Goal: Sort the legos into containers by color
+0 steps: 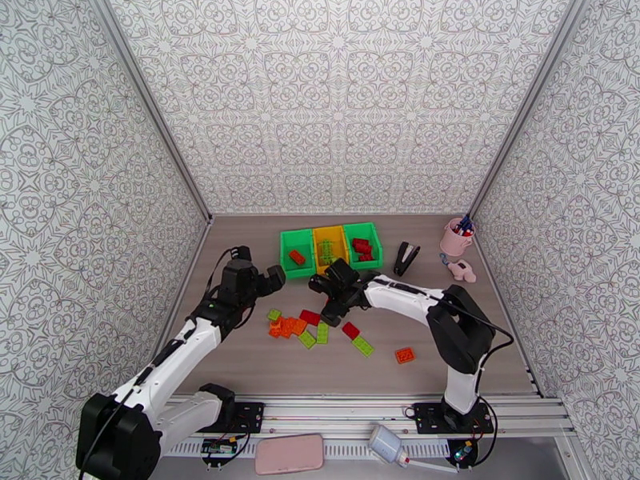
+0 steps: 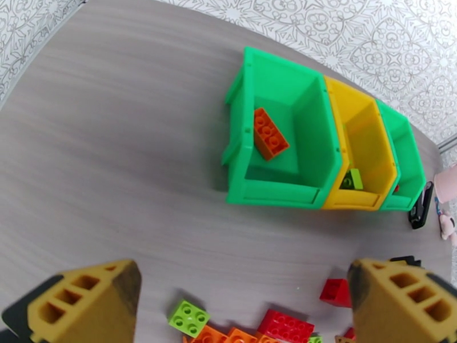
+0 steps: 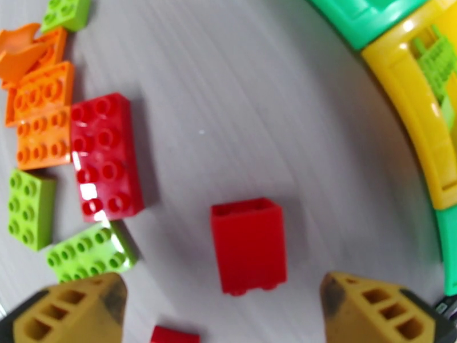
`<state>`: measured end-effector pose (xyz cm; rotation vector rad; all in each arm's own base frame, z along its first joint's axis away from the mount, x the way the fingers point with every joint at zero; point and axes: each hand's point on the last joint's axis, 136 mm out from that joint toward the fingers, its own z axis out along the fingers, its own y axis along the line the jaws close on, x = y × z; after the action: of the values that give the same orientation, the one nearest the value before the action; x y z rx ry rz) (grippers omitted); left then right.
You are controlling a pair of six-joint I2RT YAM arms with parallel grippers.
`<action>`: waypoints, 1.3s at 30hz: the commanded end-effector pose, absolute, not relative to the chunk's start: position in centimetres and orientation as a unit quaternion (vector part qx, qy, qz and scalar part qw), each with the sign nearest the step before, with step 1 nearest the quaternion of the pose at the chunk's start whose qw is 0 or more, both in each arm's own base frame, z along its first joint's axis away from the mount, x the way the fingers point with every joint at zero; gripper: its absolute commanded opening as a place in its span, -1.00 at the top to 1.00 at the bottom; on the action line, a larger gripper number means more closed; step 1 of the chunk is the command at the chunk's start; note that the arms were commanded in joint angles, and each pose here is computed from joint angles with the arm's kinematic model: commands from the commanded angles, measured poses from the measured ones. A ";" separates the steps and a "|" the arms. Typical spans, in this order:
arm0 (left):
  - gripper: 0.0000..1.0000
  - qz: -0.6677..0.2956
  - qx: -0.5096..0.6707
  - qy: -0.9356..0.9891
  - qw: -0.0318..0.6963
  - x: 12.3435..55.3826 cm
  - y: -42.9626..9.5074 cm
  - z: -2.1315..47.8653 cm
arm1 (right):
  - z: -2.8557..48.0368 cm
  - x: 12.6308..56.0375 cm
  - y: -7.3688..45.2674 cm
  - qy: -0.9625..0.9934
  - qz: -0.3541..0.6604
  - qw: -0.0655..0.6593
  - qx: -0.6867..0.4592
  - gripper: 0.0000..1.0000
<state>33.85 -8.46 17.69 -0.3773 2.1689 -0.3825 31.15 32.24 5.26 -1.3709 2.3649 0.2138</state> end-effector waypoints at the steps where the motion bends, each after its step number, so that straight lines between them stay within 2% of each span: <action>1: -0.99 -0.155 -0.162 0.880 0.419 33.1 -8.3 16.4 | 4.9 31.5 32.7 0.848 0.074 0.178 -0.493 -0.74; 10: -0.99 -0.155 -0.150 0.883 0.416 33.2 -8.8 16.1 | 4.2 32.8 33.9 0.852 0.078 0.185 -0.483 -0.30; 18: -0.99 -0.158 -0.133 0.883 0.421 33.5 -9.5 16.4 | 3.6 33.3 33.1 0.862 0.072 0.178 -0.469 -0.11; 21: -0.99 -0.158 -0.123 0.884 0.423 33.6 -9.8 16.5 | 3.7 33.2 32.9 0.865 0.077 0.178 -0.464 0.10; 27: -0.99 -0.153 -0.096 0.880 0.440 33.7 -10.5 17.0 | 5.3 33.5 32.4 0.870 0.090 0.201 -0.441 0.37; 33: -0.99 -0.144 -0.025 0.866 0.478 33.8 -12.3 17.8 | 8.9 33.7 31.6 0.872 0.122 0.246 -0.404 0.40; 39: -0.99 -0.141 0.078 0.838 0.521 33.1 -15.8 18.5 | 14.5 37.2 28.3 0.878 0.145 0.355 -0.286 0.43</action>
<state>32.78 -14.53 16.75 0.0589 2.1200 -0.3605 34.87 29.33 11.35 -0.9509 2.3492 0.3388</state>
